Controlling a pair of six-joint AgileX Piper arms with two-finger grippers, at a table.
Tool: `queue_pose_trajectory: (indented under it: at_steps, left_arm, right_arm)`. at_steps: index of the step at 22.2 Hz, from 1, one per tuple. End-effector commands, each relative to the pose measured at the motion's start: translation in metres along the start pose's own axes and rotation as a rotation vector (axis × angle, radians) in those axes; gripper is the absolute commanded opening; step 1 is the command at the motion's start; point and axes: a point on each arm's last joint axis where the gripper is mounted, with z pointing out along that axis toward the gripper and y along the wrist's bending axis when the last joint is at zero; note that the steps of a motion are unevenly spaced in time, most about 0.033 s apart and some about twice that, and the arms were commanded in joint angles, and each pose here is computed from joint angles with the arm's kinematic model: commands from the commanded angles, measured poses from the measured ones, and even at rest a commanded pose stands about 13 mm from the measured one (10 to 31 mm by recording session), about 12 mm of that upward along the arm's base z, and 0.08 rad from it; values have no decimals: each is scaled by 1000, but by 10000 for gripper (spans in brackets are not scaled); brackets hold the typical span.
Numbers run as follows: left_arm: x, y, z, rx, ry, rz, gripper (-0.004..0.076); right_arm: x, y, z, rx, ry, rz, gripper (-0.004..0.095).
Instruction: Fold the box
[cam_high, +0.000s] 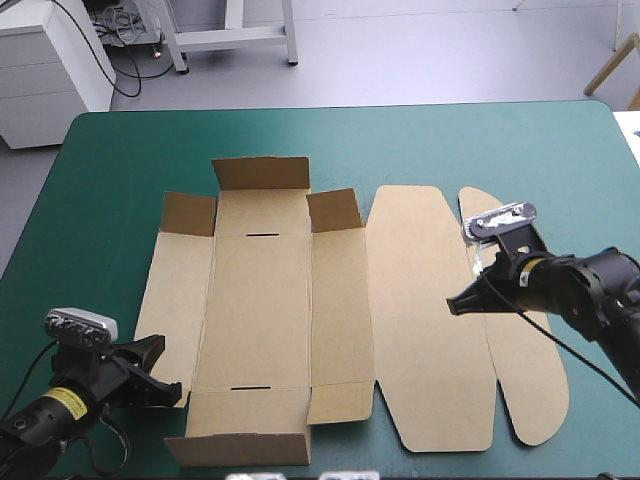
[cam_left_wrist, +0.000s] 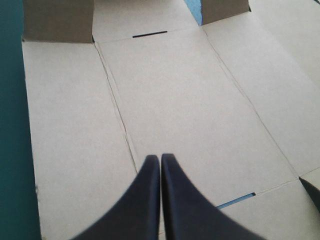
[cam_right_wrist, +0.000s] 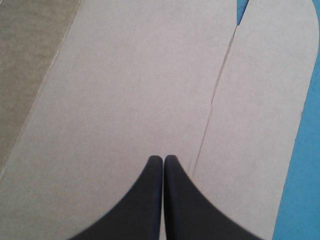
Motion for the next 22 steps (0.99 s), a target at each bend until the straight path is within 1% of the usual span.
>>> queue_pose_trajectory:
  at_steps: [1, 4, 5, 6, 7, 8, 11, 12, 14, 16, 18, 20, 22]
  left_arm:
    - [-26, -5, 11, 13, -16, -45, -10]
    - [-41, -6, 19, -8, 54, -33, -10]
    - [-45, -6, 22, -23, 100, -25, -10]
    - [-57, -5, 27, -72, 192, 15, -10]
    - [-65, -4, 27, -95, 222, 30, -10]
    - [-79, -4, 33, -130, 307, 76, -6]
    - [-97, -6, 46, -127, 383, 160, 18]
    - [-108, -8, 58, -111, 415, 208, 17]
    - [-117, -8, 71, -103, 440, 239, 17]
    - [-123, -1, 85, -58, 472, 214, 17]
    - [-124, 19, 91, 10, 495, 142, 17]
    - [-123, 35, 89, 55, 509, 85, 17]
    - [-124, 61, 79, 95, 485, -41, 17]
  right_arm:
    - [10, -1, -17, 8, -106, -2, -14]
    - [19, 1, -20, -2, -117, 13, -14]
    - [20, 1, -20, -8, -117, 18, -14]
    - [21, 2, -22, -11, -123, 20, -14]
    - [21, 2, -22, -11, -123, 23, -14]
    - [21, 2, -22, -11, -123, 23, -14]
    - [21, 2, -22, -14, -128, 25, -14]
    - [22, 2, -22, -19, -118, 30, -14]
    - [23, 4, -21, -30, -105, 38, -14]
    - [26, 4, -17, -30, -90, 44, -14]
    - [30, 4, -13, -31, -74, 55, -14]
    - [34, 4, -9, -32, -58, 56, -14]
    - [36, 4, -6, -32, -53, 56, -14]
